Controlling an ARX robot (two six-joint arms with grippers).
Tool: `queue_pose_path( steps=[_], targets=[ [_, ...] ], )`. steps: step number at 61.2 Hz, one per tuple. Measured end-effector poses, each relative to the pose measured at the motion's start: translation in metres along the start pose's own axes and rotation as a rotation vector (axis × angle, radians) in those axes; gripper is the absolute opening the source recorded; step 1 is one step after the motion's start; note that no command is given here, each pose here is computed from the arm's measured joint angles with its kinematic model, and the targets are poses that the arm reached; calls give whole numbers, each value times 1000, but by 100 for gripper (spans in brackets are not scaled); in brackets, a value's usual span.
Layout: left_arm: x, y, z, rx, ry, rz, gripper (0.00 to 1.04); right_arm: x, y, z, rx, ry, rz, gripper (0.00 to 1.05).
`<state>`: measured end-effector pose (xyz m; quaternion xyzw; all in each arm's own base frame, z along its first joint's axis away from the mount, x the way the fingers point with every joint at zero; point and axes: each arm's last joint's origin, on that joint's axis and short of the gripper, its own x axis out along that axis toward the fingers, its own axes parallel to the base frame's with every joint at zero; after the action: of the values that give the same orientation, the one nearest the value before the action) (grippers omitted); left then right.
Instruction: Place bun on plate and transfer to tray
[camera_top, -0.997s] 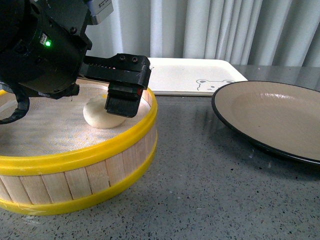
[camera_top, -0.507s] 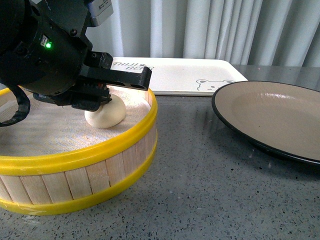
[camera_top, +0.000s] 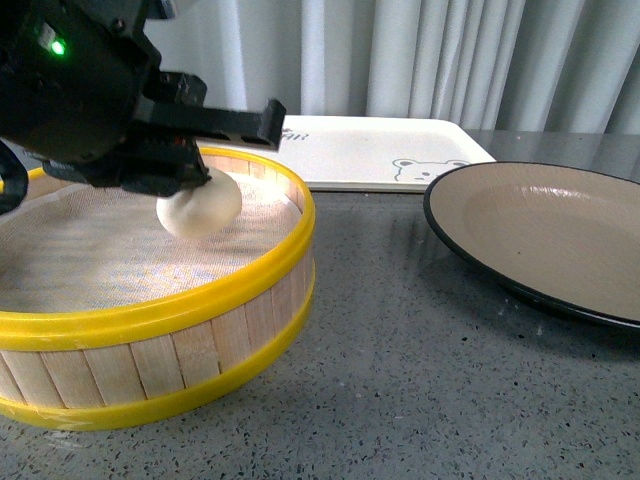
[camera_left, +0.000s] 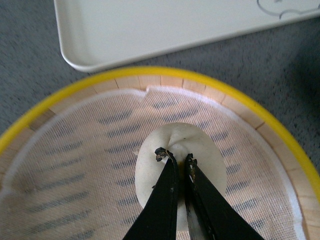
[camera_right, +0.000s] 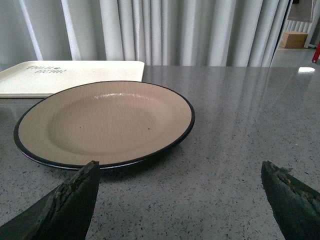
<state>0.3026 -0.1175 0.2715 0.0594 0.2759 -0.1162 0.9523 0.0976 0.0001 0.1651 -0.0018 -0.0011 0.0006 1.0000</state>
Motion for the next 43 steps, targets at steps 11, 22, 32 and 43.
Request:
queue_pose_path(
  steps=[11,22,32,43],
  targets=[
    [-16,3,34,3,-98,3,4,0,0,0,0,0,0,96],
    [-39,-17,74,31,-233,-73,4,0,0,0,0,0,0,96],
    [-54,-67,98,117,-324,-226,4,0,0,0,0,0,0,96],
    [-44,-125,89,225,-318,-372,4,0,0,0,0,0,0,96]
  ],
)
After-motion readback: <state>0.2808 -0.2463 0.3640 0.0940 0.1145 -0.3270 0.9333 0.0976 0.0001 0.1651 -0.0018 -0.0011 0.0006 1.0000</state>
